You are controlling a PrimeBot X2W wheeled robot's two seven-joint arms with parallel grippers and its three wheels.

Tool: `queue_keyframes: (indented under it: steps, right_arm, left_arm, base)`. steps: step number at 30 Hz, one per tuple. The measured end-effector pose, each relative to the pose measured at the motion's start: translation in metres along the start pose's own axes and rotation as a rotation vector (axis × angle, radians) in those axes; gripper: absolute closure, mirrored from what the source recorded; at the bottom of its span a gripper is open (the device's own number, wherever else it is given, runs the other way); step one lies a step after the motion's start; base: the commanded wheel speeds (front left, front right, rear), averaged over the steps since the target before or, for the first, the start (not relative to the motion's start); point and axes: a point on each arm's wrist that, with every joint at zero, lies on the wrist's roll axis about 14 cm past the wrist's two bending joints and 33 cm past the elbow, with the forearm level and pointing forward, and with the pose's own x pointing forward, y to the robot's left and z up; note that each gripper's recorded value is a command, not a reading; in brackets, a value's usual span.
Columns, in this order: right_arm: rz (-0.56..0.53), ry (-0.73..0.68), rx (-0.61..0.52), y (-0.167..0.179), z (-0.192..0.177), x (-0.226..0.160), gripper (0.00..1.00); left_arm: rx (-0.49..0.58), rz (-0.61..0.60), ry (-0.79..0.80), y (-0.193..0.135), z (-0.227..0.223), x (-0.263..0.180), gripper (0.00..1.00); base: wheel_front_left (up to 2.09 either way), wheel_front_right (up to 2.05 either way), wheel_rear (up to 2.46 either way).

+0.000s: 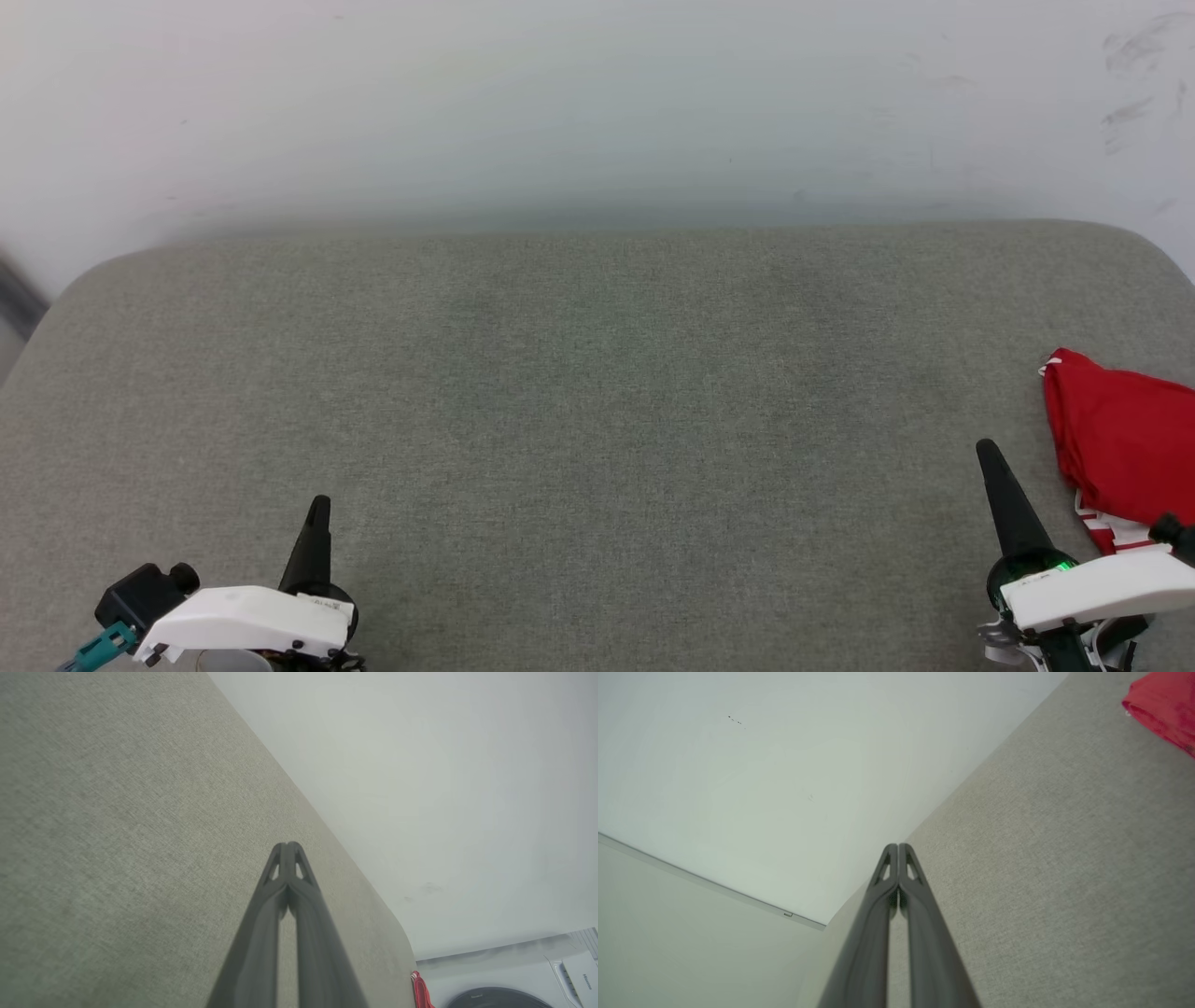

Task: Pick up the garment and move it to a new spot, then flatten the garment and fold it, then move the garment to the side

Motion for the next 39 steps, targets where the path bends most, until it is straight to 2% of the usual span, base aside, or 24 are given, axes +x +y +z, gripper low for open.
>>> queue_keyframes:
  steps: [39]
  right_arm:
    - [-0.010,-0.014,0.386,-0.007,0.000,0.012,1.00]
  left_arm:
    - [-0.387,-0.067,-0.001,-0.012,0.009,0.009,1.00]
  base:
    - [0.00,0.00,0.00]
